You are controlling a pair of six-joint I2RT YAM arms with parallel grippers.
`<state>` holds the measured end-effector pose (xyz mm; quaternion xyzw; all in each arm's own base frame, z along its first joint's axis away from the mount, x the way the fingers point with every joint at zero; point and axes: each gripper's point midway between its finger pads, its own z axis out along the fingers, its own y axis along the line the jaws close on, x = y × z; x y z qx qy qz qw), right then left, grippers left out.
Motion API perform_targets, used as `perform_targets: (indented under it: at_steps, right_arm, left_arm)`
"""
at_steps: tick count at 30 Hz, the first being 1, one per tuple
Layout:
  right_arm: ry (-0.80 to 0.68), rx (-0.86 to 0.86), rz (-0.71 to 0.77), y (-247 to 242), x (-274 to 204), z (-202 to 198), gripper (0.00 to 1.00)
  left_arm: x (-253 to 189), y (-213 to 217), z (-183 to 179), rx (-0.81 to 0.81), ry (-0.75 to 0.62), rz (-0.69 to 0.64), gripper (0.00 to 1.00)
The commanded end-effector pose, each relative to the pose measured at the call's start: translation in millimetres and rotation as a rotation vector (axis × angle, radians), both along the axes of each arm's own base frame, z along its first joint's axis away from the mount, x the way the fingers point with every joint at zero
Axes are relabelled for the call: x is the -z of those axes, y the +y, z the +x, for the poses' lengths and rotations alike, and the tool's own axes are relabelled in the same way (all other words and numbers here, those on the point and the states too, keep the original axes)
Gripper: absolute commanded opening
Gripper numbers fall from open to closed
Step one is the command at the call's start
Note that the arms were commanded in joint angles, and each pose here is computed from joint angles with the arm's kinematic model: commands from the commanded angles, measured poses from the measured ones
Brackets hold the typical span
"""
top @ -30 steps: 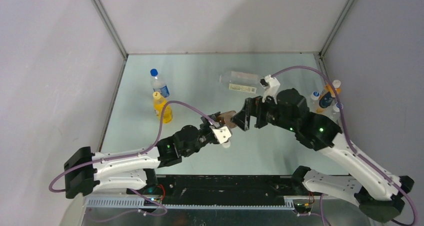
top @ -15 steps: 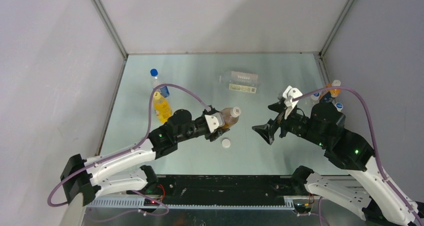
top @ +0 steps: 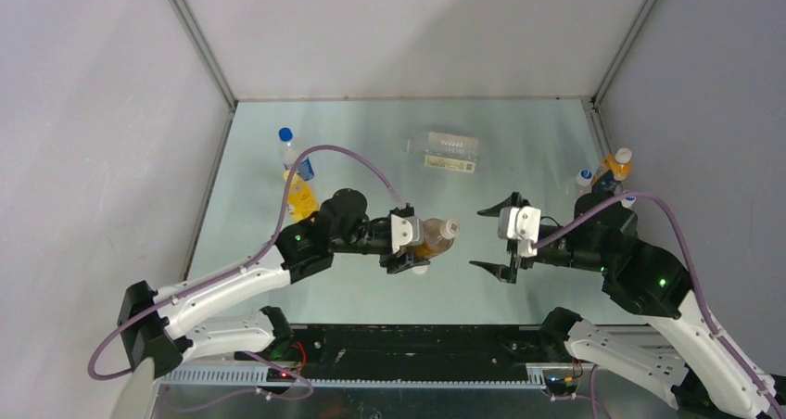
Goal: Screw on the bottle caps
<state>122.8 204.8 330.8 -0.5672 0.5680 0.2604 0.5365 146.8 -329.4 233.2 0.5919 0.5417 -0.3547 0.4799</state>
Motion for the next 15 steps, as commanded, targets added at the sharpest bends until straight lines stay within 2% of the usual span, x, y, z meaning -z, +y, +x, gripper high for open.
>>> perform_targets:
  at_steps: [1,6,11,15]
  right_arm:
    - [-0.11,-0.216,-0.002,12.4,-8.2,-22.3,0.82]
    - [-0.106,-0.254,-0.037,18.6,-7.3,-20.6,0.74]
    - [-0.11,-0.277,-0.043,24.8,-8.7,-18.8,0.61]
    - [-0.106,-0.292,-0.05,29.0,-8.4,-18.1,0.54]
  left_arm:
    - [-7.0,0.2,-9.9,0.073,0.005,0.023,0.0]
    - [-3.9,1.3,-13.9,0.103,0.013,0.061,0.0]
    - [-2.7,3.7,-18.4,0.127,0.01,0.08,0.0]
    - [-1.8,5.2,-19.9,0.139,0.002,0.095,0.0]
